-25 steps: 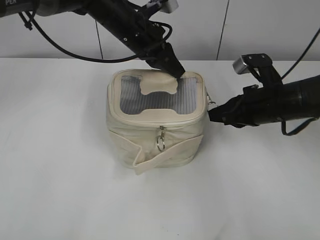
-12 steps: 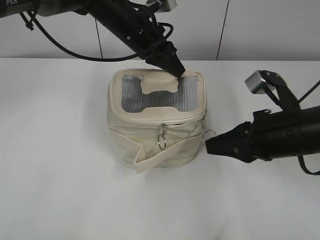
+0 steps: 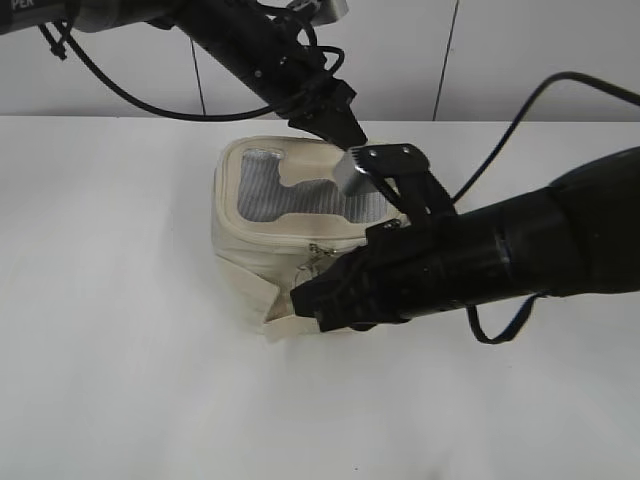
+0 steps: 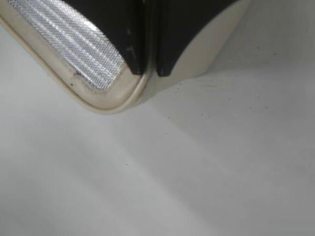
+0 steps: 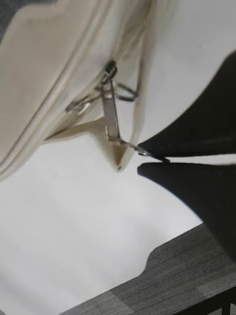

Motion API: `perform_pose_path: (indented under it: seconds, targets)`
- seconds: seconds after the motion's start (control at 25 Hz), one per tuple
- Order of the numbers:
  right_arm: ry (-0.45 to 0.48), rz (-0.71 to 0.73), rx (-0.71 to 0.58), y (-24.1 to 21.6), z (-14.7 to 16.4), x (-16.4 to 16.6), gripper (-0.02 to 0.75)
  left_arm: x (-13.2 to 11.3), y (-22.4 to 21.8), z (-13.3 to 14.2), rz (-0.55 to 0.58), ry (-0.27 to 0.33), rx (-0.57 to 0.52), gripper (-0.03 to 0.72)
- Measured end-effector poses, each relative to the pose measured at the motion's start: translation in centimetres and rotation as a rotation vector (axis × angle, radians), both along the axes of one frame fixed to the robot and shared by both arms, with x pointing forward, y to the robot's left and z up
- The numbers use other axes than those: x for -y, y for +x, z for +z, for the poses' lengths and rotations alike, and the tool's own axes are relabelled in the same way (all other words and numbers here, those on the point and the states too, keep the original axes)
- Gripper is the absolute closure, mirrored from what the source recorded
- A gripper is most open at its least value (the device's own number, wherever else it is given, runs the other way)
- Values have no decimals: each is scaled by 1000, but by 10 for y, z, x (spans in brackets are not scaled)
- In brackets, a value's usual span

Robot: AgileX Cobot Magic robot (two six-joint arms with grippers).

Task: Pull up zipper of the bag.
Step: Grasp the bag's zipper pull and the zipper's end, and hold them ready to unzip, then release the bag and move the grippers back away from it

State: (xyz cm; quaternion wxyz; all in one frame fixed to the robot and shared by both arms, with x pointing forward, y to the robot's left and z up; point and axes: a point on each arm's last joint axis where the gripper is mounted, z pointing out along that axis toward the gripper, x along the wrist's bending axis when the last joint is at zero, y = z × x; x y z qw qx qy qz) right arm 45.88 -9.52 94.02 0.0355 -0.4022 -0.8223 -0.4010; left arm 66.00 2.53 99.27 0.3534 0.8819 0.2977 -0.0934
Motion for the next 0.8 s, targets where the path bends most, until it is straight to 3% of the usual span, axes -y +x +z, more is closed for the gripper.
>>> perform_pose_path:
  seconds: [0.16,0.28,0.36,0.44,0.52,0.6,0.8]
  targets:
    - [10,1,-30,10,-5,-24,729,0,0,0,7,4,-4,649]
    - [3,-24,-76,10,-8,-24,715,-1,0,0,9,4,-7,619]
    - [-15,-1,-116,8,-10,-21,629,0,1,4,29,-10,5,523]
    - [-58,38,-159,3,-11,-16,487,-1,3,10,54,-25,24,428]
    - [-108,45,-183,1,-8,-10,344,-4,3,20,79,-35,36,391]
    - [-149,14,-188,0,2,0,282,-7,0,36,107,-42,51,399]
    - [-209,-49,-189,-10,35,22,255,-17,-17,82,135,-54,62,424]
